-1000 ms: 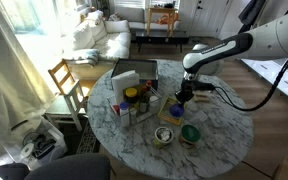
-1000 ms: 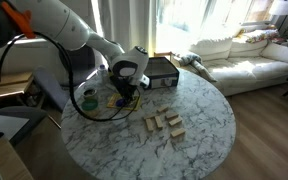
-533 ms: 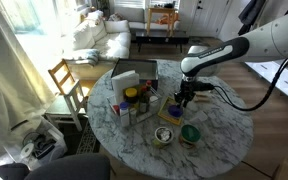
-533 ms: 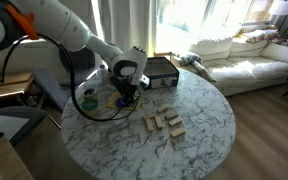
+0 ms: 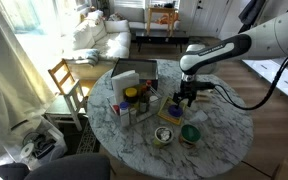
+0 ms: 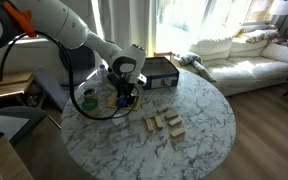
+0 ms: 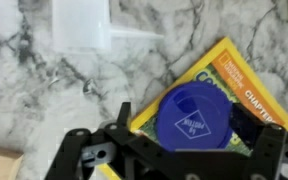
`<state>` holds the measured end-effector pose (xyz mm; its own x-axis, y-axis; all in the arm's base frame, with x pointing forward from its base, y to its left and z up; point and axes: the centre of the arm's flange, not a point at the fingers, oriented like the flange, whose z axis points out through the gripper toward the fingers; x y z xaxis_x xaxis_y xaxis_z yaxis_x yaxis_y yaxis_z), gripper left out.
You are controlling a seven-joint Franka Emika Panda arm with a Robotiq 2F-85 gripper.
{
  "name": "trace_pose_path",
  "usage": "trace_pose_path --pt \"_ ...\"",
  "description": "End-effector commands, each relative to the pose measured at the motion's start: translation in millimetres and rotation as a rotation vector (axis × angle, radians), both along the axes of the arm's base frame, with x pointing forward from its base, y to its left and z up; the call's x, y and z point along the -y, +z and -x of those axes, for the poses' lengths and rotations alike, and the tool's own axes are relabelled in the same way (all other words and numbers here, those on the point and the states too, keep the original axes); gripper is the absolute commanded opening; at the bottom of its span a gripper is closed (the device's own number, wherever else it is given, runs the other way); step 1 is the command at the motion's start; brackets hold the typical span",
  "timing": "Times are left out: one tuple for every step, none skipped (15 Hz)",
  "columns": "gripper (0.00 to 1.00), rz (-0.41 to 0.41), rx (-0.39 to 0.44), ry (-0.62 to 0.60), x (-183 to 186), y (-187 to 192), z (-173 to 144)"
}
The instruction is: Switch the blue and green lids in the containers
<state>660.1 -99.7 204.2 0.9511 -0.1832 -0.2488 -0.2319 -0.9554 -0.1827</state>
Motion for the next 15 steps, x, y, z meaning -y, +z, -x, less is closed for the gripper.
trace_pose_path --pt "1.00 -0.136 -0.081 0.120 -4.2 -2.1 17.5" --pt "1.00 -0.172 -0.101 0.157 -4.6 -4.4 22.0" --pt "1.00 -0.210 -0.115 0.195 -5.1 -5.2 26.0" --pt "1.00 -0.240 -0.128 0.230 -5.3 -5.8 29.7" --pt "1.00 -0.276 -0.135 0.261 -5.2 -6.5 32.6" --pt "1.00 -0.312 -0.139 0.284 -4.8 -6.1 35.0" --pt "1.00 -0.351 -0.141 0.299 -3.9 -5.9 37.3" --pt "1.00 -0.391 -0.149 0.301 -2.9 -5.6 39.5" --pt "1.00 -0.421 -0.158 0.278 -0.9 -6.3 42.4" --pt "1.00 -0.451 -0.164 0.256 1.7 -8.2 46.7" --pt "1.00 -0.484 -0.174 0.238 3.1 -10.6 52.4" --pt "1.00 -0.511 -0.183 0.222 4.7 -12.4 55.8" --pt "1.00 -0.536 -0.190 0.206 5.8 -15.3 60.1" --pt "1.00 -0.554 -0.192 0.189 5.6 -15.5 63.1" --pt "1.00 -0.572 -0.191 0.171 5.3 -18.1 66.4"
